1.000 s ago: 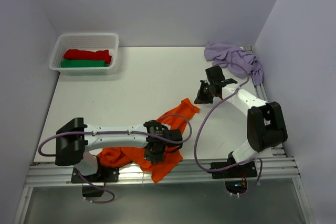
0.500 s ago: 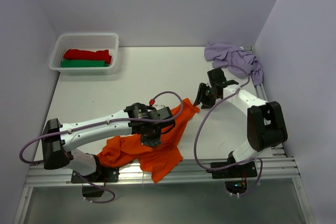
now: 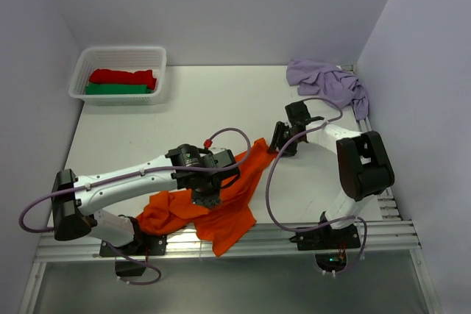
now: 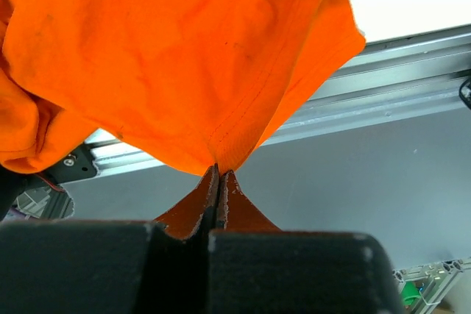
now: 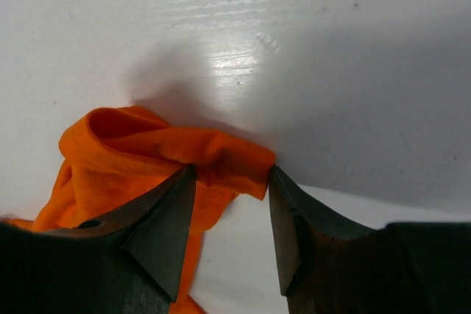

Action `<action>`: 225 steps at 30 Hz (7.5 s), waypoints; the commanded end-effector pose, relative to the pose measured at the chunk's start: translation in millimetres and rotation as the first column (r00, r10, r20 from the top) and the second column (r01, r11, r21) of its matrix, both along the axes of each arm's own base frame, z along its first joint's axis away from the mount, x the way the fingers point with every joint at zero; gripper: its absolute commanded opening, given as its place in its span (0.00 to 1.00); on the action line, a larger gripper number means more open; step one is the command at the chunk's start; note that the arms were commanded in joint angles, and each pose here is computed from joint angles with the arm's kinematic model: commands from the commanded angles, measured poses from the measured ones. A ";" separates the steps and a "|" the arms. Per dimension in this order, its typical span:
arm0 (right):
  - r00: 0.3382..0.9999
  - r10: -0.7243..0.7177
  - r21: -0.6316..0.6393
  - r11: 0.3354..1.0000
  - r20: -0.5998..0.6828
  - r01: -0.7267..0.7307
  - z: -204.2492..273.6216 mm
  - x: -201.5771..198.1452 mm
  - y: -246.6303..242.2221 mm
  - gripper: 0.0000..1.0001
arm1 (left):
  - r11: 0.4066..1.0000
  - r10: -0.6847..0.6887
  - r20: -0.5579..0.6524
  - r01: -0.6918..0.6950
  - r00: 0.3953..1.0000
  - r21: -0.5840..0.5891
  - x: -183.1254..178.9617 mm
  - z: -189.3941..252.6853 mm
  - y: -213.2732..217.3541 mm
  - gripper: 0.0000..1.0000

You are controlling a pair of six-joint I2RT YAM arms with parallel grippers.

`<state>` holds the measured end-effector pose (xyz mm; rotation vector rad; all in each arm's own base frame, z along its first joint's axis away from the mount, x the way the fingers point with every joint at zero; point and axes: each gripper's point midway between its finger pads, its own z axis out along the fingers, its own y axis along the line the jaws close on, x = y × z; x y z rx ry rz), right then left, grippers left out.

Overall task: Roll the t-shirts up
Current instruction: Flatten the tshirt

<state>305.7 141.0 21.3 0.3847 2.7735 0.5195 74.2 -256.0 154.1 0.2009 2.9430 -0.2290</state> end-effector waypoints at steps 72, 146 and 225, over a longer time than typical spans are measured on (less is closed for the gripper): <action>0.447 -0.444 0.483 0.875 0.777 0.029 475.7 117.8 -25.4 0.00 | 0.752 0.509 0.712 0.152 0.484 -0.641 383.3 328.2 120.7 0.00; 0.558 -0.808 -0.273 0.503 0.189 0.820 72.9 -0.1 -230.5 0.00 | 0.824 -0.400 0.076 0.394 0.914 -0.406 -21.8 -75.6 -141.2 0.00; 0.620 -0.776 -0.388 0.540 0.114 0.747 24.7 -0.9 -214.3 0.46 | 0.931 0.289 0.326 -0.185 0.900 -0.314 495.8 -134.7 47.0 0.61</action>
